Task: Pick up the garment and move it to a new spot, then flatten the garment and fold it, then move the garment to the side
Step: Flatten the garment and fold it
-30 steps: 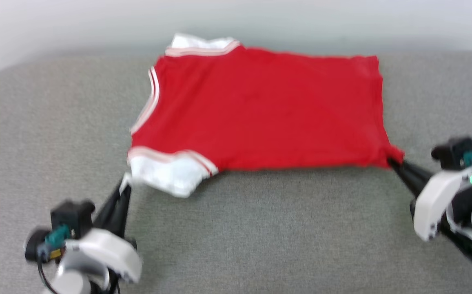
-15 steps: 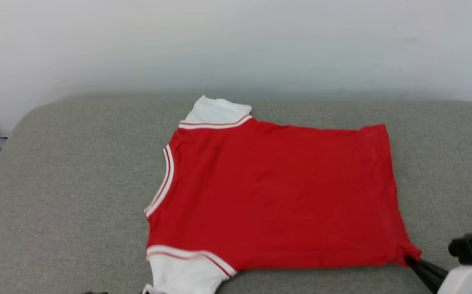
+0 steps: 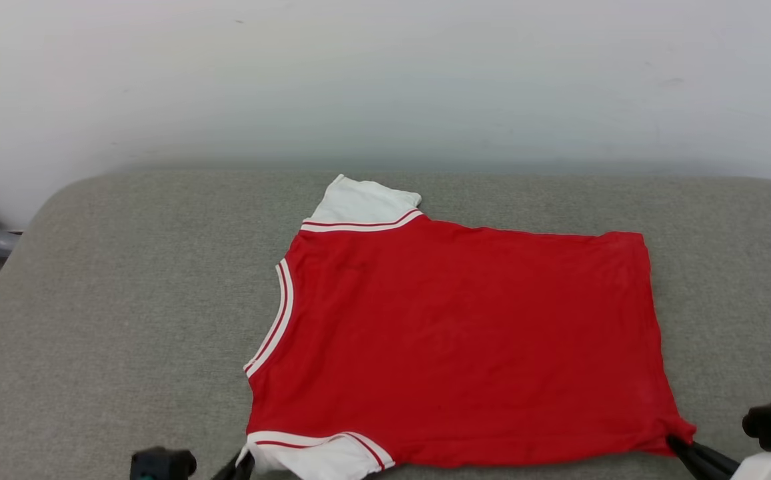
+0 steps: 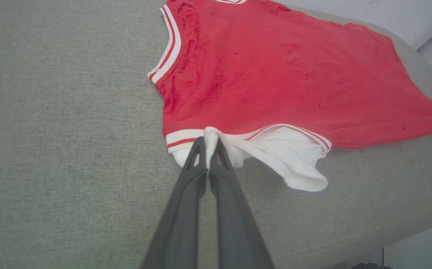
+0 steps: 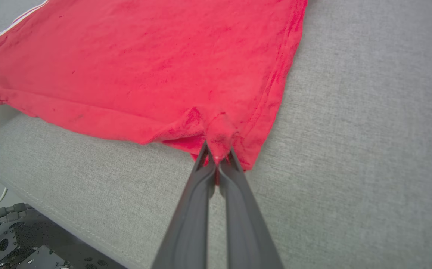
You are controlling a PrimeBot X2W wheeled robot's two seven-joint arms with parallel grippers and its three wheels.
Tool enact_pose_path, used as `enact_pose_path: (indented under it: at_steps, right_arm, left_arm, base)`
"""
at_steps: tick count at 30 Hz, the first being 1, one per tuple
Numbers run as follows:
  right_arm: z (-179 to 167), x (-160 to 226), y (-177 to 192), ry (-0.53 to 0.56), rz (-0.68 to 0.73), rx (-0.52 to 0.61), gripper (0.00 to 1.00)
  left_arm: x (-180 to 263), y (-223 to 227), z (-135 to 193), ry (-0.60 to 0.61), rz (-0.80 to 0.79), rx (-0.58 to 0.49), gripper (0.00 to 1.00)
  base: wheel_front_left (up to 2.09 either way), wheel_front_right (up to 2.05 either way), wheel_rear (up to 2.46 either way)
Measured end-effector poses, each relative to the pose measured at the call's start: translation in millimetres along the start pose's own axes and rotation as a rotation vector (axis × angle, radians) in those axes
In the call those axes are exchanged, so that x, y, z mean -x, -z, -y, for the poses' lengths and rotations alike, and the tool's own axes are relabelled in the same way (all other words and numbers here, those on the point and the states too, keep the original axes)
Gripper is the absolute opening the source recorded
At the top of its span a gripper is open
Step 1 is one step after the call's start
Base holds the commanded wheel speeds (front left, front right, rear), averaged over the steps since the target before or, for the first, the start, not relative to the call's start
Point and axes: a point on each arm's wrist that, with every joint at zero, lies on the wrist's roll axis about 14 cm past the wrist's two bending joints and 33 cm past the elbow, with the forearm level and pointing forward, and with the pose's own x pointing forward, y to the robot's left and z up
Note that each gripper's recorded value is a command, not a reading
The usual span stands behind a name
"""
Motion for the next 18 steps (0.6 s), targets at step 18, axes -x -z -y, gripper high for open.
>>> enact_pose_path:
  at_steps: [18]
  right_arm:
    - [19.3, -36.0, -63.3, 0.046, 0.103, -0.050, 0.00]
  left_arm:
    - [-107.8, -108.3, -2.4, 0.114, 0.143, -0.198, 0.00]
  base:
    - [0.00, 0.00, 0.00]
